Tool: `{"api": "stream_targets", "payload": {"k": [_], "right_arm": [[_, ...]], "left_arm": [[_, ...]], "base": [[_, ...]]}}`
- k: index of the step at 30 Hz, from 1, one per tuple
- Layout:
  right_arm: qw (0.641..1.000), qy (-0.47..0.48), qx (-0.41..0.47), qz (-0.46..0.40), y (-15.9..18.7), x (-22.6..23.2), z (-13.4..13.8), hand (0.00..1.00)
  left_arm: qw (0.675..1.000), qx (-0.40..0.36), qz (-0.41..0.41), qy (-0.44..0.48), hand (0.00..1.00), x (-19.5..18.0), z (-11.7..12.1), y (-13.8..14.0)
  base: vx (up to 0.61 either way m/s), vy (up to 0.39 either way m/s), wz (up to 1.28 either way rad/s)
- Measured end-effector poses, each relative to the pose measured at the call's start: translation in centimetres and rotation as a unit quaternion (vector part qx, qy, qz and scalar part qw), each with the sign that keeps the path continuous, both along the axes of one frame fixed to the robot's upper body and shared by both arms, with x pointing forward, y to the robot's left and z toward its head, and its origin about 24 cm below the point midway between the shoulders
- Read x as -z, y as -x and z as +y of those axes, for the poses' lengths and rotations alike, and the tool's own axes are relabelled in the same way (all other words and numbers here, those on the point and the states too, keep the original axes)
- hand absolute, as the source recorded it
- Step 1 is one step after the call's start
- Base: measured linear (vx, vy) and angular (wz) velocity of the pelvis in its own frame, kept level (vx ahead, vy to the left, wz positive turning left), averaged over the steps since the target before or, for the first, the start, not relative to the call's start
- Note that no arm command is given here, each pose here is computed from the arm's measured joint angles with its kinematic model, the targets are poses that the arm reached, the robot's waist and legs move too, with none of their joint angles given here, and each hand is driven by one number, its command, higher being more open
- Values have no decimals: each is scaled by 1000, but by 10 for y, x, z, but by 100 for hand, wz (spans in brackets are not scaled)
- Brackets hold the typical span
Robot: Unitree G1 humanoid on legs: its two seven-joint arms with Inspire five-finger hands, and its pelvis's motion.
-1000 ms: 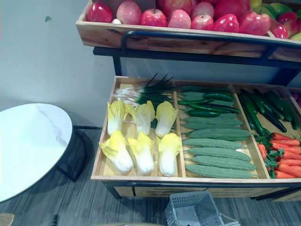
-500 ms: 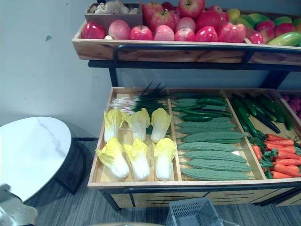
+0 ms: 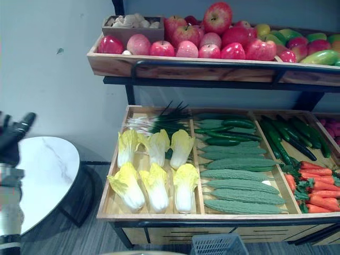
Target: Pick vegetable in the basket
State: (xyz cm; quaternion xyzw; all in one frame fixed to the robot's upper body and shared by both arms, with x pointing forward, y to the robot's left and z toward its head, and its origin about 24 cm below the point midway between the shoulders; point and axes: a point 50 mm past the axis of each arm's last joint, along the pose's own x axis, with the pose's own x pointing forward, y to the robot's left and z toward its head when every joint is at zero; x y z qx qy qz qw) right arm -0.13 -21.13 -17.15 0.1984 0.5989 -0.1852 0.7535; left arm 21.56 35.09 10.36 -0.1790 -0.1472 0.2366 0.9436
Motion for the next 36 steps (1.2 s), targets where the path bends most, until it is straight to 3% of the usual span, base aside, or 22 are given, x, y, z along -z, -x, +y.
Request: {"api": "stream_targets", "payload": {"k": [8, 15, 20, 27, 36], "right_arm": [[999, 3, -36, -10, -9, -1, -1, 0], [998, 6, -59, -22, -18, -3, -4, 0], [998, 4, -59, -22, -18, -3, -3, 0], [998, 3, -60, -22, -18, -3, -3, 0], [996, 2, -78, -37, -23, -4, -2, 0]], "left_arm": [[986, 140, 81, 32, 100, 40, -73, -21], [972, 205, 117, 1, 100, 48, -114, -29], [967, 207, 149, -7, 100, 53, -119, -32], [964, 159, 215, -5, 100, 76, -108, -34], [962, 130, 241, 6, 100, 87, -94, -37]], "base": [[-71, -71, -11], [-10, -53, -10], [6, -3, -2], [-31, -18, -2], [-65, -62, -9]]}}
